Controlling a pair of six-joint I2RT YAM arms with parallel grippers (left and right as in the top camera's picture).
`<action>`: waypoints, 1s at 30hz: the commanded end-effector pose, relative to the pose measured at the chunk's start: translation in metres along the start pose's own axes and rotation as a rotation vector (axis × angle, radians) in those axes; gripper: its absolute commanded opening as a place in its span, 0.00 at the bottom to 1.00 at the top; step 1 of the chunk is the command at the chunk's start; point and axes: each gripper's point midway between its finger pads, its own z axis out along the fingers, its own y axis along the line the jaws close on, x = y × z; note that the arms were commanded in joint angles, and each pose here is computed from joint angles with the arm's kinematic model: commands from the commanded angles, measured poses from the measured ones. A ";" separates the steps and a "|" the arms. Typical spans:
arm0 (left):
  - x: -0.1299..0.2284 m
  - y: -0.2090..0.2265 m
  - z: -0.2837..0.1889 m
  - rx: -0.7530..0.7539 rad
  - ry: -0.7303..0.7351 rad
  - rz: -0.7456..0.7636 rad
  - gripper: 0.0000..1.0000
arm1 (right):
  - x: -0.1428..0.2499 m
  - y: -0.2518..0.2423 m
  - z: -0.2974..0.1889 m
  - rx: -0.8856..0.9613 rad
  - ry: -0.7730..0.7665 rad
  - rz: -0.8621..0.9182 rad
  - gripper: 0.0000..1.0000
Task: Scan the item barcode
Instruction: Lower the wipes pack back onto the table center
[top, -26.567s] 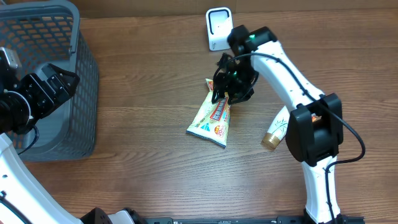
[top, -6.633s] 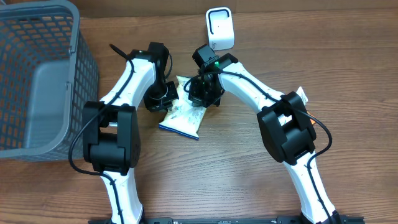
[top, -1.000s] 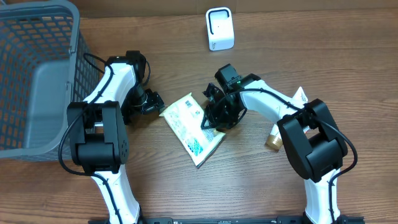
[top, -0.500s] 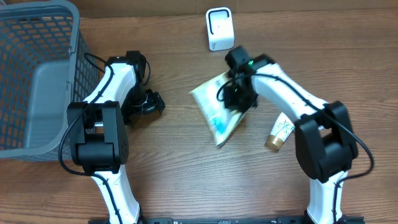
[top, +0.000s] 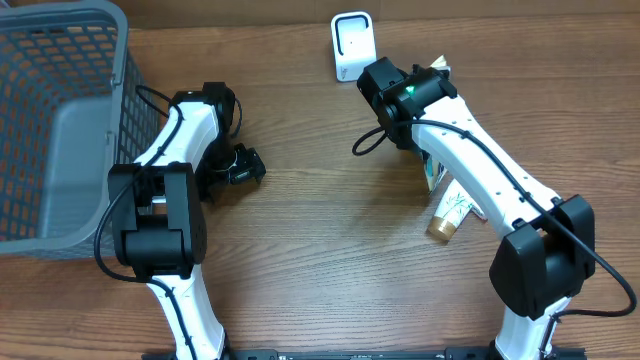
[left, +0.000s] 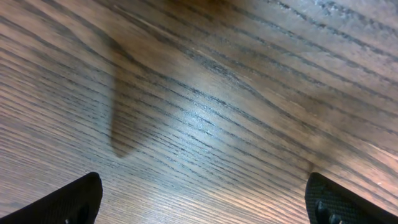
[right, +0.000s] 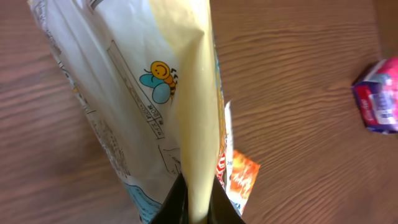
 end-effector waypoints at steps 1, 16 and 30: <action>0.003 0.000 0.005 -0.001 0.019 0.013 0.96 | -0.002 -0.002 0.016 0.108 -0.033 0.020 0.04; 0.009 -0.016 0.004 0.095 0.057 0.050 0.96 | 0.072 0.092 0.000 -0.062 0.107 -0.150 0.34; 0.042 -0.072 -0.016 0.473 0.179 0.337 0.83 | 0.082 0.144 -0.066 -0.270 0.062 -0.189 0.84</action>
